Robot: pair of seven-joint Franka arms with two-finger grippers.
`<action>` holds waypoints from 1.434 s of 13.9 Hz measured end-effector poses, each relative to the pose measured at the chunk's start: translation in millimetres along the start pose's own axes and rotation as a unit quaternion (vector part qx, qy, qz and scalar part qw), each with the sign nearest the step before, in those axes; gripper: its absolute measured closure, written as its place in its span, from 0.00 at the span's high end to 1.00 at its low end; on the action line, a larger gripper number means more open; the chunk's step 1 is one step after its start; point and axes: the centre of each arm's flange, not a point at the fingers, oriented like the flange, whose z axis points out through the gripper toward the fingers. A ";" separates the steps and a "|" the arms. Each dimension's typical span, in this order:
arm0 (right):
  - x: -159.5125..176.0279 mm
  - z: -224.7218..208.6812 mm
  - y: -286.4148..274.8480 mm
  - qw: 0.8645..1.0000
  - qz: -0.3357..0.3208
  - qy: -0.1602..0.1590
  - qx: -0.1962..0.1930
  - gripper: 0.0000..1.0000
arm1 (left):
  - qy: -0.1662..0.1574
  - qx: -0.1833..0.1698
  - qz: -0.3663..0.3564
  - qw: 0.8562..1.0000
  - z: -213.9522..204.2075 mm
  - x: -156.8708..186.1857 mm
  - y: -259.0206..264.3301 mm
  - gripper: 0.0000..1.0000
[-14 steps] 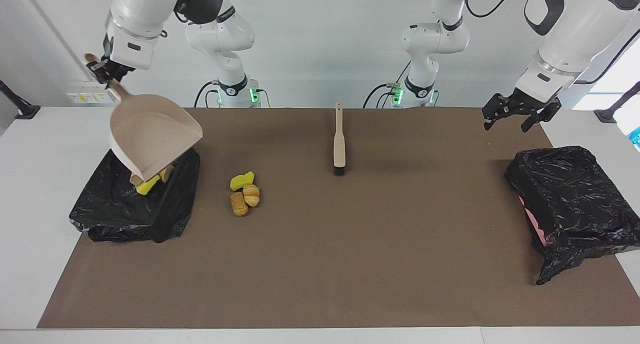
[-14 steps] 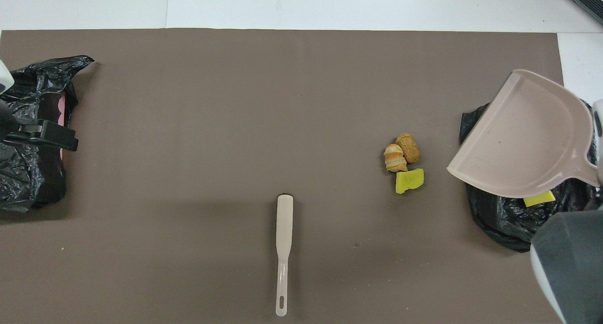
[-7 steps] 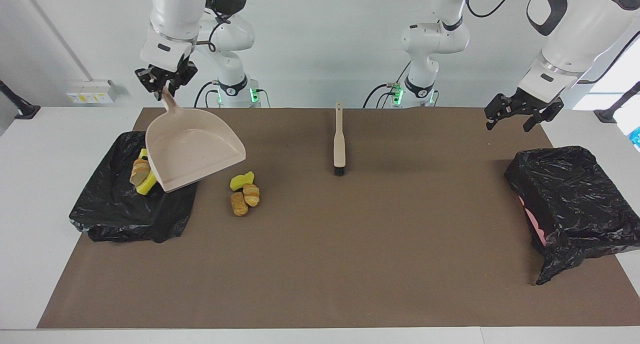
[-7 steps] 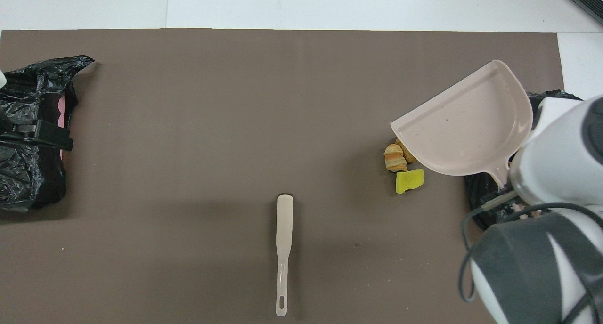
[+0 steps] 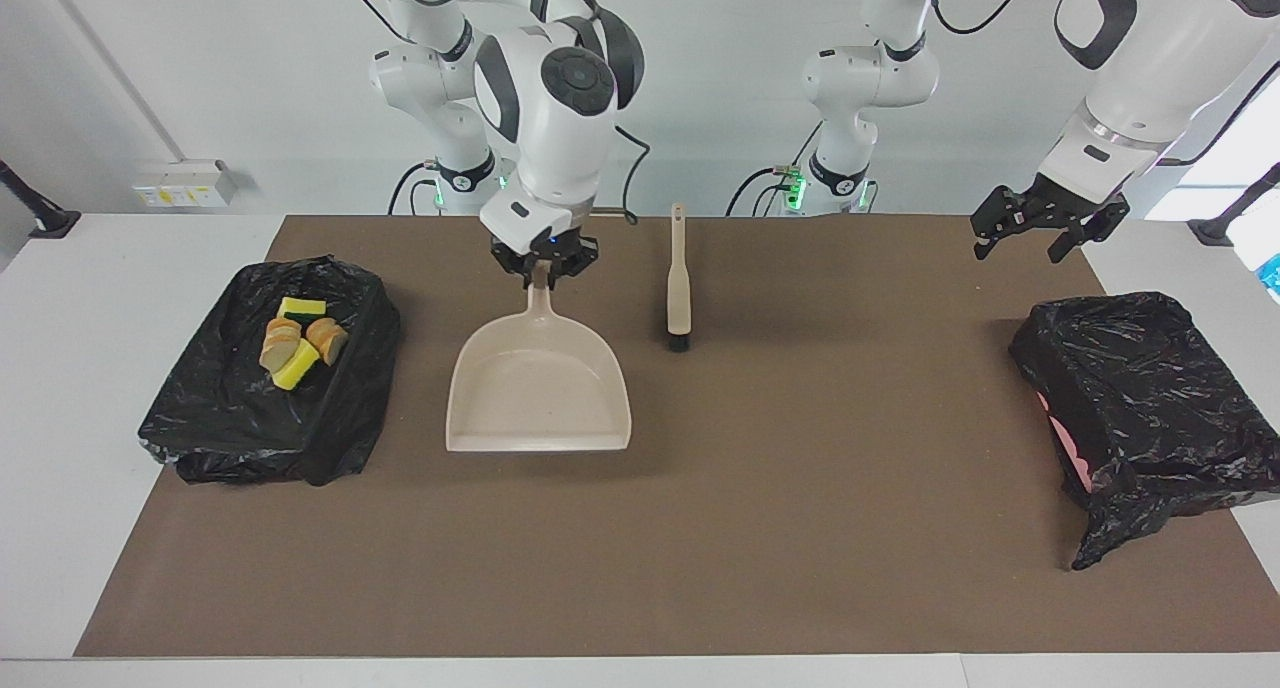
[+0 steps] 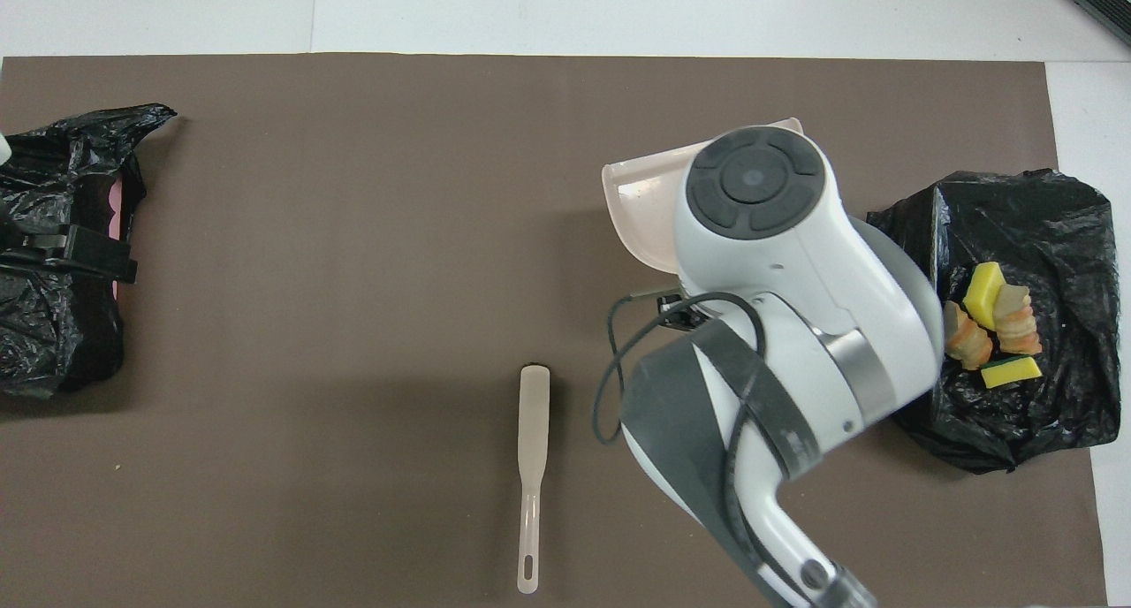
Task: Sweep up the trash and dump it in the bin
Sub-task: 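Bring the empty dustpan with the right gripper back beside the brush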
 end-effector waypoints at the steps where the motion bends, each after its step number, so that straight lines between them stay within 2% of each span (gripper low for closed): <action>1: 8.8 10.5 -17.8 1.000 0.015 0.004 0.015 0.31 | 0.000 0.000 0.000 1.000 0.0 0.0 0.0 1.00; 4: 30.0 41.6 -68.1 0.997 0.048 0.018 0.051 0.31 | 0.000 0.000 0.000 1.000 0.0 0.0 0.0 1.00; 7: 44.1 66.4 -90.0 0.995 0.056 0.028 0.080 0.31 | 0.000 0.000 0.000 1.000 0.0 0.0 0.0 1.00; 13: 39.1 101.2 -104.9 0.997 0.002 0.000 0.080 0.31 | 0.000 0.000 0.000 1.000 0.0 0.0 0.0 1.00; 17: 34.4 101.1 -111.3 0.995 0.000 -0.014 0.096 0.31 | 0.000 0.000 0.000 1.000 0.0 0.0 0.0 1.00; 18: 34.9 101.2 -110.6 0.995 0.001 -0.016 0.098 0.32 | 0.000 0.000 0.000 1.000 0.0 0.0 0.0 1.00; 20: 35.5 101.4 -109.9 0.995 0.001 -0.019 0.103 0.47 | 0.000 0.000 0.000 1.000 0.0 0.0 0.0 1.00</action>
